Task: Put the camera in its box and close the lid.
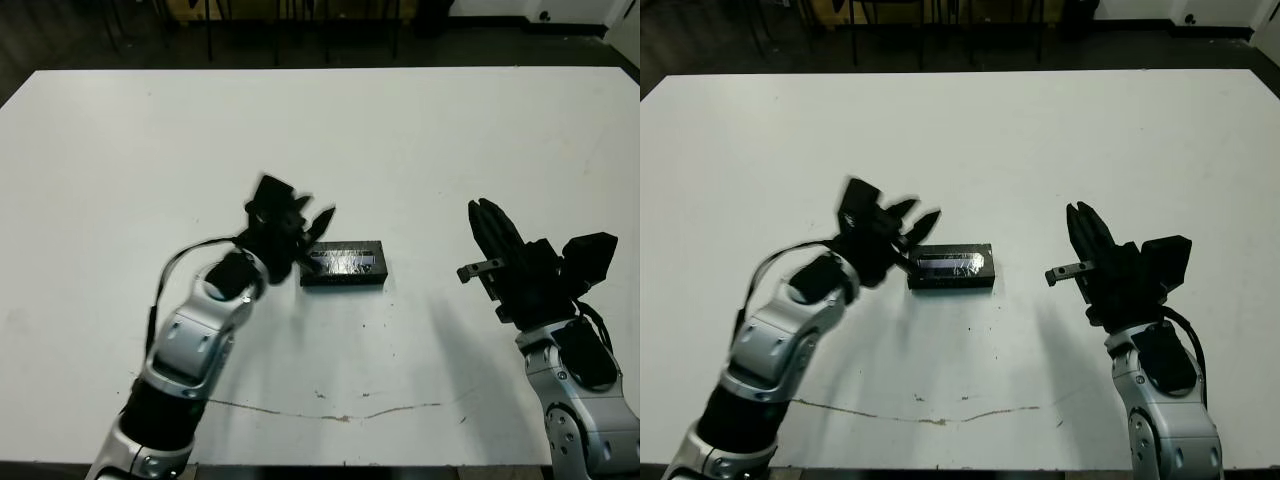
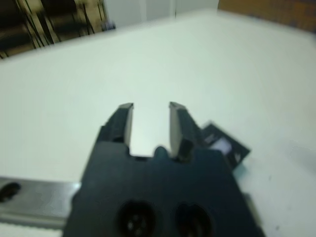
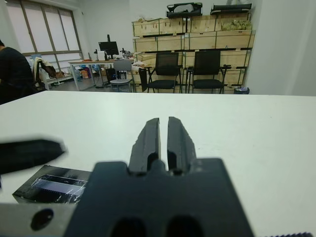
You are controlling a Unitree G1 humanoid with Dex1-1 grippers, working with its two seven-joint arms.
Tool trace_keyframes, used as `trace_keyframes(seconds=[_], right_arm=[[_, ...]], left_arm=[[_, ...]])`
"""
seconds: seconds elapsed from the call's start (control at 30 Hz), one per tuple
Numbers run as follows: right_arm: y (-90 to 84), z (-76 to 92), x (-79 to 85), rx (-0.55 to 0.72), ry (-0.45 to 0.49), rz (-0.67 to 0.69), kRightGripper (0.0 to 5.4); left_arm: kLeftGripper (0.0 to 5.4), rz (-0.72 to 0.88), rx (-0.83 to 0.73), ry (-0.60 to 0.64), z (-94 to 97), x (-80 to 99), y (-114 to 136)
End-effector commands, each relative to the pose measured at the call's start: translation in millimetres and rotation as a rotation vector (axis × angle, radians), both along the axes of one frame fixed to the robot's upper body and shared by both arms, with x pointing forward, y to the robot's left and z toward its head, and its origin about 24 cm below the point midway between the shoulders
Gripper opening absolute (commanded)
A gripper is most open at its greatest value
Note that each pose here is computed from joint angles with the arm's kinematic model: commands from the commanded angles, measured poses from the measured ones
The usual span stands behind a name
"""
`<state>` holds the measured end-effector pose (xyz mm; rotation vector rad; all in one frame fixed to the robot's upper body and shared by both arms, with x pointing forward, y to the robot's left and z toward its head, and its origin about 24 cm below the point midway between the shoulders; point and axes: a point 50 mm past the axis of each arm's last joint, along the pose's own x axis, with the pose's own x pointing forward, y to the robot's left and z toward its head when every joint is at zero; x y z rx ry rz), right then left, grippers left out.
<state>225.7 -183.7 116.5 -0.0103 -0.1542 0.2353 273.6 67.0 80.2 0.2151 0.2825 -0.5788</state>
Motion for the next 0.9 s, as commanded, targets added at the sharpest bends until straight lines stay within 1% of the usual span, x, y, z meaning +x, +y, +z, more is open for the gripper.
trace_keyframes(seconds=[0.03, 0.07, 0.1, 0.27, 0.33, 0.47, 0.57, 0.63, 0.77, 0.9], right_arm=[[-5.4, -7.0, -1.2, -0.005, 0.022, -0.013, 0.0], [-5.1, -7.3, -1.2, -0.002, 0.026, -0.015, 0.0], [-4.8, -7.5, -1.1, 0.001, 0.028, -0.016, 0.0], [-2.1, -6.4, -1.4, 0.005, 0.031, -0.016, 0.0], [-1.4, -6.0, -1.6, 0.007, 0.027, -0.014, 0.0], [-1.3, -5.5, -2.4, 0.005, 0.025, -0.015, 0.0], [-1.5, -5.9, -2.8, -0.007, 0.033, -0.019, 0.0], [-1.2, -5.8, -3.1, -0.009, 0.031, -0.018, 0.0], [-1.6, -6.1, -2.9, -0.004, 0.026, -0.009, 0.0], [-1.2, -5.9, -3.6, 0.003, 0.036, -0.009, 0.0]], left_arm=[[0.31, 0.027, 0.057, 0.105, -24.0, -3.2, -0.3], [0.11, 0.025, 0.066, 0.113, -26.9, -2.9, -1.9], [0.02, 0.024, 0.071, 0.122, -29.4, -2.6, -3.6], [0.02, -0.025, 0.111, 0.194, -41.9, -2.6, -9.2], [0.02, -0.062, 0.154, 0.207, -45.9, -5.1, -8.8], [0.02, -0.082, 0.199, 0.273, -60.8, -17.1, -7.8], [0.02, -0.101, 0.243, 0.293, -68.3, -21.6, -7.0], [0.02, -0.108, 0.249, 0.291, -69.5, -22.4, -7.1], [0.02, -0.112, 0.232, 0.286, -65.6, -23.1, -10.7], [0.02, -0.143, 0.201, 0.293, -63.0, -30.0, -17.7]])
